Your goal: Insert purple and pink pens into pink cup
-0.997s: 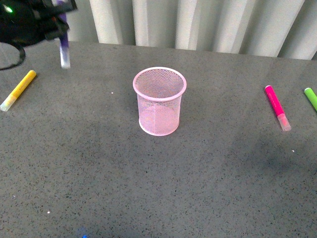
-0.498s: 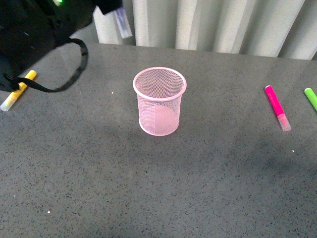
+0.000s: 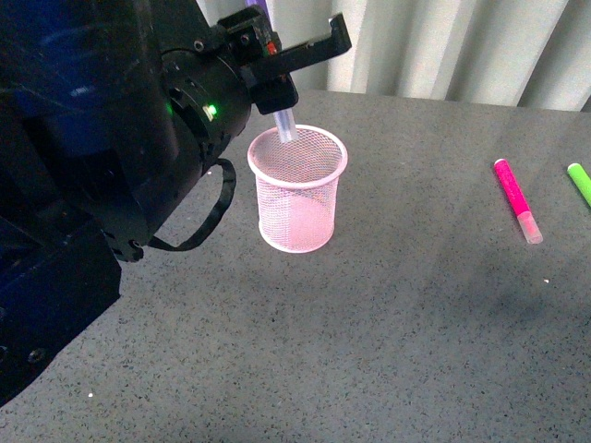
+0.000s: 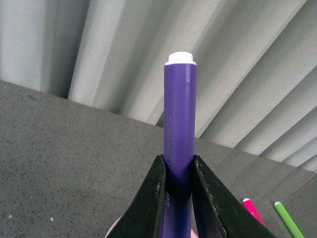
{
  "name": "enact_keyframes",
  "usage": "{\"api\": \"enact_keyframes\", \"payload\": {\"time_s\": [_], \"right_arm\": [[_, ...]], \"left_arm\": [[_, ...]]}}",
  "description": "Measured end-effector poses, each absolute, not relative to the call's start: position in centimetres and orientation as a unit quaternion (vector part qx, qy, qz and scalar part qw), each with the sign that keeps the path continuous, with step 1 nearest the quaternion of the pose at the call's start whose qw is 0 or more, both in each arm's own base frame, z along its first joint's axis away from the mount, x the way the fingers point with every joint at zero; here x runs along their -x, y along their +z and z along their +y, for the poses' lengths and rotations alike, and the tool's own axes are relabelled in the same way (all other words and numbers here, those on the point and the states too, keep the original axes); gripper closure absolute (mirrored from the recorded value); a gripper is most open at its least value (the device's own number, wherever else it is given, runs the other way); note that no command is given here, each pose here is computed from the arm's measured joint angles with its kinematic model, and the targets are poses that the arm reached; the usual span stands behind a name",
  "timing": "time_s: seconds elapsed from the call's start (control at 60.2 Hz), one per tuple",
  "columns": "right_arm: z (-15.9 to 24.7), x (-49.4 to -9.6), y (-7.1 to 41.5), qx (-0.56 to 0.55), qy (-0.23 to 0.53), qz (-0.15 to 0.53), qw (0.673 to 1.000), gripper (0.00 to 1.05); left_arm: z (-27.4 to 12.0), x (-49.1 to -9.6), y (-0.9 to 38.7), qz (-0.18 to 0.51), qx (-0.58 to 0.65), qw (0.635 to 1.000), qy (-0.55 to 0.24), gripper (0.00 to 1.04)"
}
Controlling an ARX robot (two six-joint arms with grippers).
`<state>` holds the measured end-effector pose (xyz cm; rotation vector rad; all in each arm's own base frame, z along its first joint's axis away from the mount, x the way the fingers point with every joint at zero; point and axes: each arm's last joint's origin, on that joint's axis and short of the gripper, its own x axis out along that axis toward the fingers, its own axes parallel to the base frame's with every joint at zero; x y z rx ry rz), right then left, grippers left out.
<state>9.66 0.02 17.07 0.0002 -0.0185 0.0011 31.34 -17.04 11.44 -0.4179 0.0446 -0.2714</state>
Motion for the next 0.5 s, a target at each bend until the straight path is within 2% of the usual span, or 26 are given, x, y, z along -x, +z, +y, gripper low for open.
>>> {"api": "enact_keyframes", "payload": {"time_s": [0.498], "right_arm": [[0.0, -9.7, 17.1, 0.0, 0.001, -0.009, 1.0, 0.07]], "left_arm": [[-18.0, -32.0, 9.3, 0.043, 0.202, 0.97, -0.129, 0.93]]}}
